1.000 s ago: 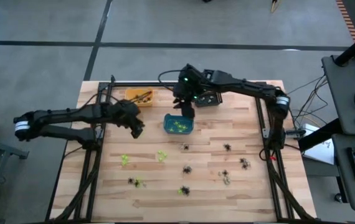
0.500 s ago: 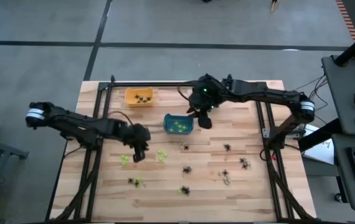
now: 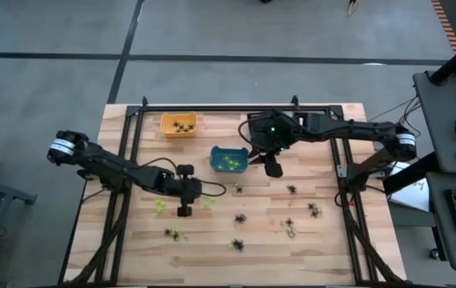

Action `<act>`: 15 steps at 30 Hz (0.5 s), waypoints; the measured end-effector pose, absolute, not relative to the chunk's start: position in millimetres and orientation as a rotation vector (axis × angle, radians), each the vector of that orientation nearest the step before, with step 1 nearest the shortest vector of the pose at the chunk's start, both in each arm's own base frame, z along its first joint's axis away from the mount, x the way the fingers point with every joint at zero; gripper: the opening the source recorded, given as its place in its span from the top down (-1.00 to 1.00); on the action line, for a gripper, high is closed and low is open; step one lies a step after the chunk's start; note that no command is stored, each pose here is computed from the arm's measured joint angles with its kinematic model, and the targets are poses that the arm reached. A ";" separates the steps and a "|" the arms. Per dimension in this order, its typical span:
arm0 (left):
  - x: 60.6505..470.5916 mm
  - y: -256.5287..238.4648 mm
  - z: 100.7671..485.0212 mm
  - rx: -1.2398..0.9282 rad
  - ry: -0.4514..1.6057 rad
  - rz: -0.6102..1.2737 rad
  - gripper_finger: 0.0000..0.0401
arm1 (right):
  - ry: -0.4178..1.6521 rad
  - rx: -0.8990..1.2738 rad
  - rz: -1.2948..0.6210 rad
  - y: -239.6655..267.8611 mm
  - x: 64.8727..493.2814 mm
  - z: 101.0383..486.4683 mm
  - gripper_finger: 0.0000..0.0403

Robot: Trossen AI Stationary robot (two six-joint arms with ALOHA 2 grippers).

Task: Sort Halloween decoration
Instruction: Put the green spider toy into the blue bin

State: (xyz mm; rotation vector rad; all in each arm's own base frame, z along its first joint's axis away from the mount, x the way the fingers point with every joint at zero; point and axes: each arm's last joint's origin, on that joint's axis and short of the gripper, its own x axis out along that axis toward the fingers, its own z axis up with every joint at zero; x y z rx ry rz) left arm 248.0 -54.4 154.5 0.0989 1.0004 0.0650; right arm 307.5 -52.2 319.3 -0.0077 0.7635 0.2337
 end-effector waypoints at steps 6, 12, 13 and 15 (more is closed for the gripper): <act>254.6 -55.9 138.0 0.145 1.037 0.046 0.34 | 0.779 0.019 0.225 -51.4 302.9 313.9 0.53; 260.5 -57.0 124.8 0.179 1.049 0.043 0.28 | 0.777 0.030 0.220 -51.4 303.1 312.4 0.53; 261.4 -57.1 123.6 0.184 1.048 0.051 0.28 | 0.776 0.032 0.219 -51.4 303.2 312.6 0.53; 262.3 -57.2 120.9 0.188 1.054 0.055 0.27 | 0.778 0.034 0.218 -51.4 303.1 312.4 0.53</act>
